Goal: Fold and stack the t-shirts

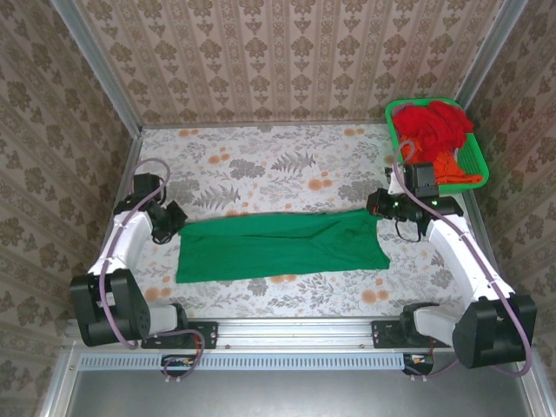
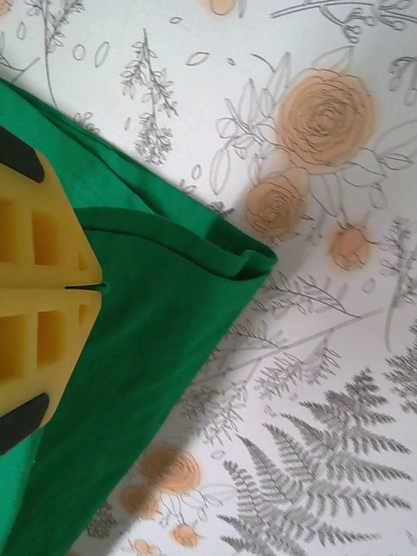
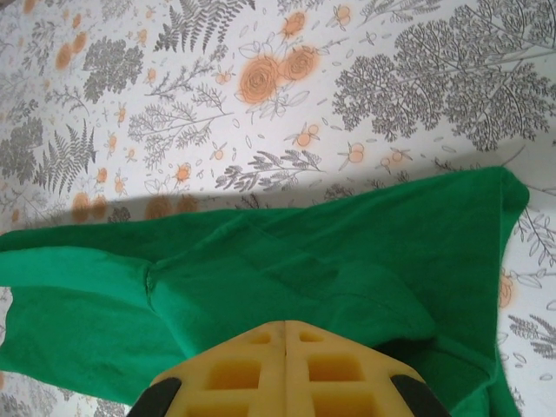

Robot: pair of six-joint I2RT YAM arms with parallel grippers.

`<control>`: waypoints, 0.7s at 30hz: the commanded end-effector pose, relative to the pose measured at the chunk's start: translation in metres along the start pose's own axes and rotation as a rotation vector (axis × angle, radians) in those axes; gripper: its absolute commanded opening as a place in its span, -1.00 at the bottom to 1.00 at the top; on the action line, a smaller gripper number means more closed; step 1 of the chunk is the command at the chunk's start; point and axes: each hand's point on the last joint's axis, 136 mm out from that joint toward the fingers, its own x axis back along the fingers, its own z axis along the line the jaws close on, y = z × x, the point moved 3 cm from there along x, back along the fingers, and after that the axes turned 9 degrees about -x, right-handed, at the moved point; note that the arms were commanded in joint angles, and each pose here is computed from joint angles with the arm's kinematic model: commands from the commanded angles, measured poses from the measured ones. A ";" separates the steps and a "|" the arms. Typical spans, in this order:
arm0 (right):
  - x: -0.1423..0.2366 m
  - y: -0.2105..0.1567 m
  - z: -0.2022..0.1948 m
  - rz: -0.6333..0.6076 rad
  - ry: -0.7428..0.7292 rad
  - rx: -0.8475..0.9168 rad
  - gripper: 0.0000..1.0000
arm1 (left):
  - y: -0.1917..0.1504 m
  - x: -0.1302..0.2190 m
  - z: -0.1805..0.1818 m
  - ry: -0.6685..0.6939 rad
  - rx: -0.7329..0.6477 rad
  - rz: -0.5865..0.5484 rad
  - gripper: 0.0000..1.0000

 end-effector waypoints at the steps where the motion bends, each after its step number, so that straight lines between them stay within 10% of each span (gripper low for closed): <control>1: 0.006 -0.015 -0.008 0.026 -0.041 -0.003 -1.00 | -0.014 0.004 0.008 0.008 0.002 0.035 -1.00; 21: 0.010 -0.065 -0.035 0.123 -0.101 -0.065 -1.00 | -0.042 0.011 0.020 -0.005 0.030 0.087 -1.00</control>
